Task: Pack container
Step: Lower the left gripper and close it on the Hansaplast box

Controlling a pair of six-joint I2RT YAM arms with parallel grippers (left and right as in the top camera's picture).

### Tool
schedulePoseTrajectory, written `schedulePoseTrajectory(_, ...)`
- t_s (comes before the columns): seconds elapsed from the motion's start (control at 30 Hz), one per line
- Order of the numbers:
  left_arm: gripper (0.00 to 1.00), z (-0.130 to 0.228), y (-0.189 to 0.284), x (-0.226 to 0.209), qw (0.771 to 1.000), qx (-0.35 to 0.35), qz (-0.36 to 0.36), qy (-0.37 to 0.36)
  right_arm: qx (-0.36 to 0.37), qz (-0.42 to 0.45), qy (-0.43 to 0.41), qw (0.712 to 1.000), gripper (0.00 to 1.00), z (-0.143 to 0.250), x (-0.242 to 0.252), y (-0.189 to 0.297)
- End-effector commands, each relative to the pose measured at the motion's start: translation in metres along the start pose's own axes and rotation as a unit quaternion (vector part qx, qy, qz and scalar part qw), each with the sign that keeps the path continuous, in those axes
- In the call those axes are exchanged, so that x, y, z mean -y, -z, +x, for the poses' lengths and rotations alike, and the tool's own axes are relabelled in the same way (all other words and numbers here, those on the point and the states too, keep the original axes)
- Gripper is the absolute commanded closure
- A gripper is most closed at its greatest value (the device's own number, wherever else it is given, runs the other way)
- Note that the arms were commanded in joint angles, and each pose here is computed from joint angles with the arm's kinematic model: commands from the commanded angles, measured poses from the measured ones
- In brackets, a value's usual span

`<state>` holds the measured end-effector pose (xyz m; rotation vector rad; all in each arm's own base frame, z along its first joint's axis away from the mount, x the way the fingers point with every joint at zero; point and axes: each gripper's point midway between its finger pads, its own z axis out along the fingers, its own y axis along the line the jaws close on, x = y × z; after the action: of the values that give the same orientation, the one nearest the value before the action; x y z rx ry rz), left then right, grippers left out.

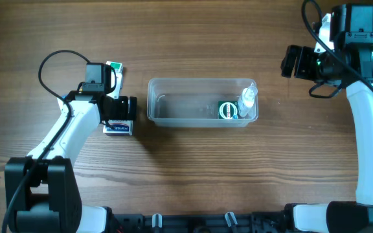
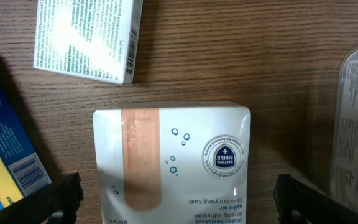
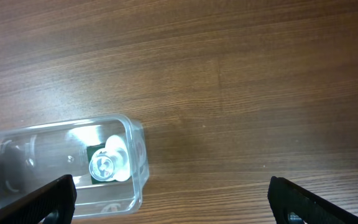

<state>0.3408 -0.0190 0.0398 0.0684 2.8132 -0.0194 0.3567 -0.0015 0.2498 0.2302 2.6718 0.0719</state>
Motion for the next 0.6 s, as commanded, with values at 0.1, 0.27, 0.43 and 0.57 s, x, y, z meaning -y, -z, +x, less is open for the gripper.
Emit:
schedulePoseTrajectory(0.1, 0.0, -0.003, -0.005, -0.002, 1.0, -0.003, -0.007, 0.023, 0.013, -0.001, -0.002, 1.0, 0.0, -0.005, -0.001, 0.007)
schedulePoseTrajectory(0.27, 0.0, 0.005, -0.017, -0.002, 0.999, -0.024, -0.007, 0.035, 0.013, -0.001, -0.002, 1.0, 0.0, -0.005, -0.001, 0.007)
schedulePoseTrajectory(0.43, 0.0, 0.01, -0.024, -0.002, 0.999, -0.036, -0.008, 0.035, 0.013, -0.001, -0.002, 1.0, 0.0, -0.005, -0.001, 0.007)
schedulePoseTrajectory(0.57, 0.0, 0.009, -0.024, -0.002, 0.999, -0.036, -0.008, 0.035, 0.013, -0.001, -0.001, 1.0, 0.0, -0.005, -0.001, 0.007)
